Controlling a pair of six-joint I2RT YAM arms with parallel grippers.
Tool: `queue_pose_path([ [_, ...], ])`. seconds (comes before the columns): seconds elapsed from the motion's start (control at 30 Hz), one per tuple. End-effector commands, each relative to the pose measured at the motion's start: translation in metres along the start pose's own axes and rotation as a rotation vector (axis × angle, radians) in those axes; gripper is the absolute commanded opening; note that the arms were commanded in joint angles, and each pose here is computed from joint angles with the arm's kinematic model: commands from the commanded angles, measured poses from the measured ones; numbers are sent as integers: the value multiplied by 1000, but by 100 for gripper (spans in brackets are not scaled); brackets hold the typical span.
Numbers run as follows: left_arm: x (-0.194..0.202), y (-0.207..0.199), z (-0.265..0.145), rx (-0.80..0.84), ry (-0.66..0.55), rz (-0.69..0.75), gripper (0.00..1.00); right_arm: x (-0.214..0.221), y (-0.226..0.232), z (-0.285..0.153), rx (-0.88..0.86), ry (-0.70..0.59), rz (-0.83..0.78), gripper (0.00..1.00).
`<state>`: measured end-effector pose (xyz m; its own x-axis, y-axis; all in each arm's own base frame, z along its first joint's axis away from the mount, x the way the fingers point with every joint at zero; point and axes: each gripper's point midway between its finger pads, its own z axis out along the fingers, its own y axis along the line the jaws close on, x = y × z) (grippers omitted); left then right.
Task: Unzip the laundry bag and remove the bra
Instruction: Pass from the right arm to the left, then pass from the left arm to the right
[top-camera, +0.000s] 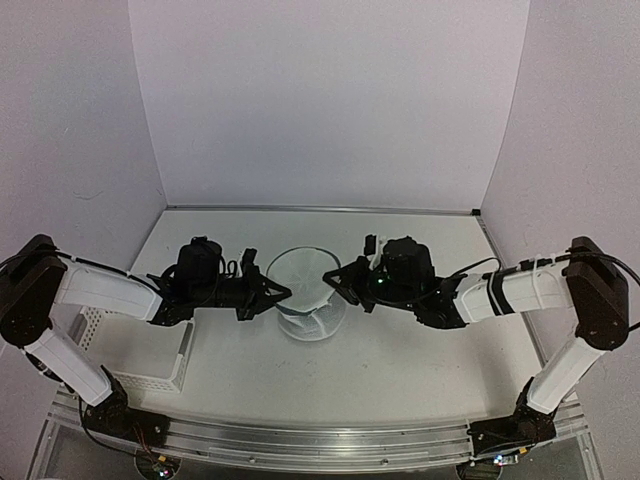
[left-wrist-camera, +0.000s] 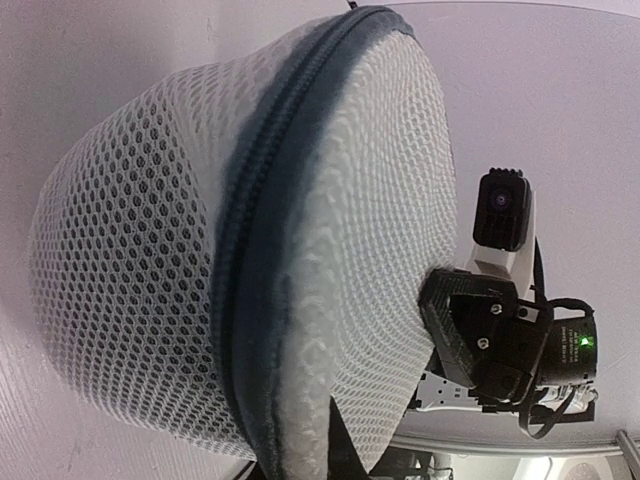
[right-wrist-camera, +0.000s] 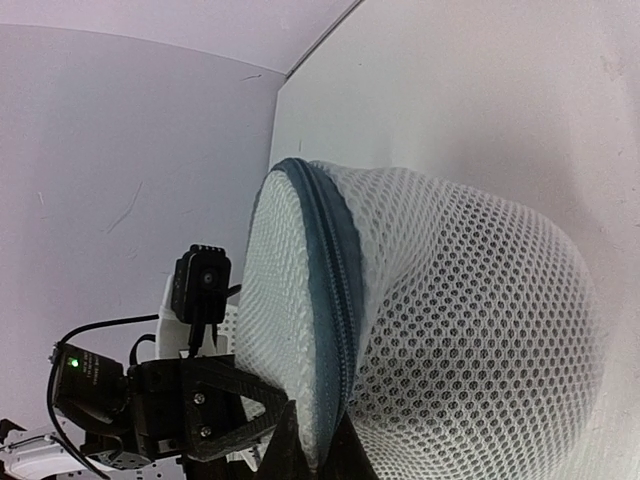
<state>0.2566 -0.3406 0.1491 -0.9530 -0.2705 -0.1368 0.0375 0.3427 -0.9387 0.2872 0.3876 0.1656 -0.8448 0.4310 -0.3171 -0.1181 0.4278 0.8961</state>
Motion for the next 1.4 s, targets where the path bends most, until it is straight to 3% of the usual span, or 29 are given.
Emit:
queue_pose_path([
  [0.0, -7, -34, 3, 91, -5, 84, 0, -9, 33, -14, -111, -47, -35, 0],
  [0.07, -8, -41, 3, 106, 0, 111, 0, -10, 34, -18, -107, -49, -61, 0],
  [0.17, -7, -51, 3, 129, 11, 156, 0, -12, 36, -25, -75, -54, -121, 25],
  [0.27, -5, -52, 4, 136, 26, 190, 0, -21, 38, -39, -45, -91, -185, 42],
  [0.5, 4, -60, 9, 174, 96, 284, 0, -36, 32, -68, 32, -129, -293, 62],
  [0.97, 19, -83, 6, 266, 198, 415, 0, -40, 12, -87, 132, 15, -394, 73],
  [1.37, 28, -90, 3, 307, 258, 435, 0, -8, 17, -65, 16, 188, -336, 75],
])
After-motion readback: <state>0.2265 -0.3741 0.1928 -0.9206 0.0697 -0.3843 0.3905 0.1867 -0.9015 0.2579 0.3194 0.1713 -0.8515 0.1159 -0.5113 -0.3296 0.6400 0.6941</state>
